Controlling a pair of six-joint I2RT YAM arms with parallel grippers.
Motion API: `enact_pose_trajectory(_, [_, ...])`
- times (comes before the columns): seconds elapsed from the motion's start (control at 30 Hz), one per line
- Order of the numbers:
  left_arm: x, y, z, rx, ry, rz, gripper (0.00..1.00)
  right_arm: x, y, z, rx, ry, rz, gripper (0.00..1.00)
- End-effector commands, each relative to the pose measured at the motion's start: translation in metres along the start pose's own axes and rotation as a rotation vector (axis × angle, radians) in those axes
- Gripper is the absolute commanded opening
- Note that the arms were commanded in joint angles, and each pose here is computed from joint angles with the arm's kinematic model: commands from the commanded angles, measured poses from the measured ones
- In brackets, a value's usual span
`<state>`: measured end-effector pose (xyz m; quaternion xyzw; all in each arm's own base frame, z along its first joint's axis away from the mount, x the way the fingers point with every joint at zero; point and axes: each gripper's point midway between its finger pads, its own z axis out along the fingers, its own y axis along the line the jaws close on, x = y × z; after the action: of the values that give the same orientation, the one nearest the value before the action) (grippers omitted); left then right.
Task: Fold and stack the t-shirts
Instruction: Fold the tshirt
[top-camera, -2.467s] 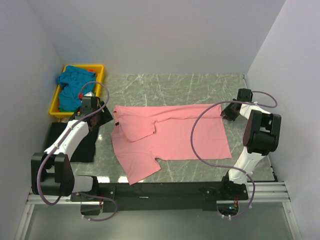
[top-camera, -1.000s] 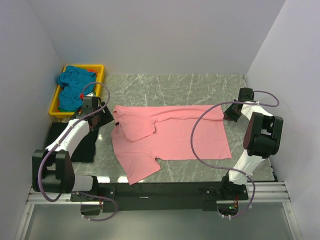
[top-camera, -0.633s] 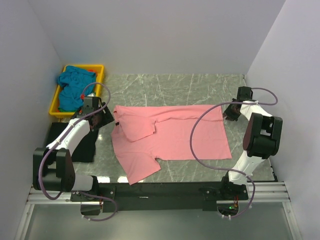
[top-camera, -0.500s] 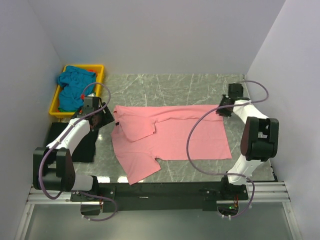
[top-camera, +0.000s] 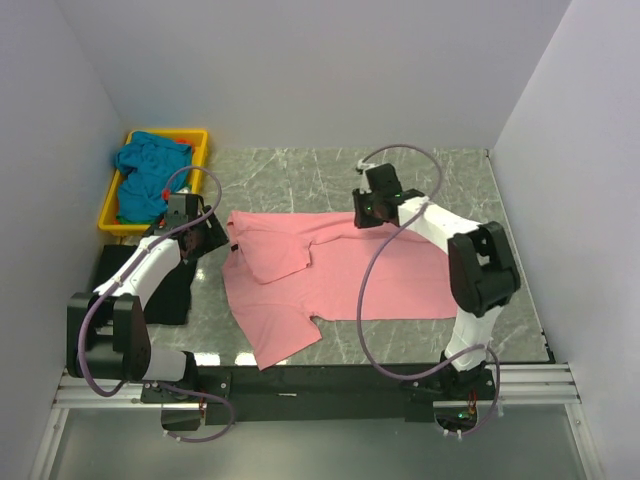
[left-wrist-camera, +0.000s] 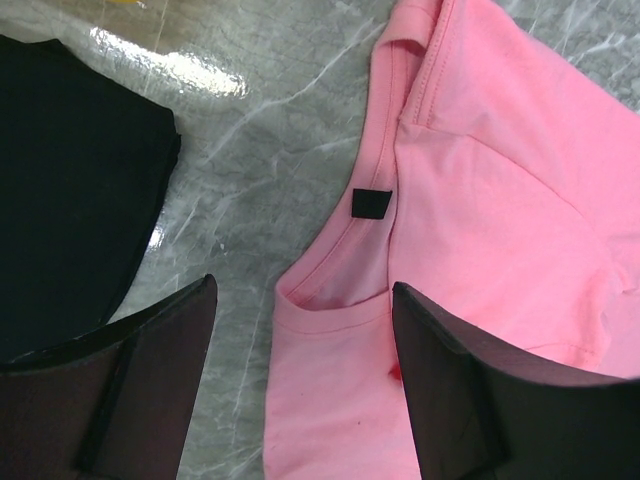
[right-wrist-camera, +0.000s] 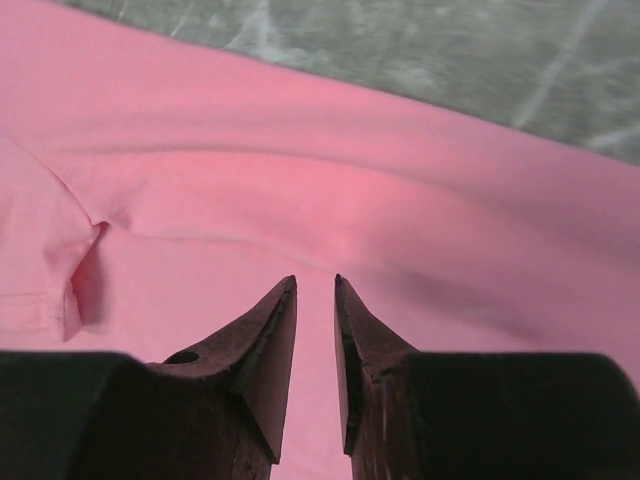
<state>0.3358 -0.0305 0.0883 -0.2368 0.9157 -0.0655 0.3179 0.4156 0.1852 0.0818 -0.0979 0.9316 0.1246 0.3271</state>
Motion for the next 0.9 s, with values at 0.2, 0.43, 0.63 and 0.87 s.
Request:
enact_pose_trajectory(0.2, [-0.013, -0.010, -0.004, 0.024, -0.031, 0.012, 0.76, 0.001, 0.044, 0.029, -0.109, 0.065, -0.244, 0.31])
enact_pose_trajectory(0.43, [-0.013, -0.010, -0.003, 0.026, -0.024, 0.011, 0.76, 0.008, 0.049, 0.044, -0.087, 0.104, -0.324, 0.32])
enact_pose_trajectory(0.63, [-0.012, -0.010, -0.002, 0.023, -0.020, 0.015, 0.76, 0.011, 0.053, 0.049, -0.084, 0.134, -0.355, 0.32])
enact_pose_trajectory(0.87, [-0.011, -0.009, -0.002, 0.024, -0.018, 0.015, 0.77, 0.016, 0.057, 0.055, -0.088, 0.170, -0.383, 0.31])
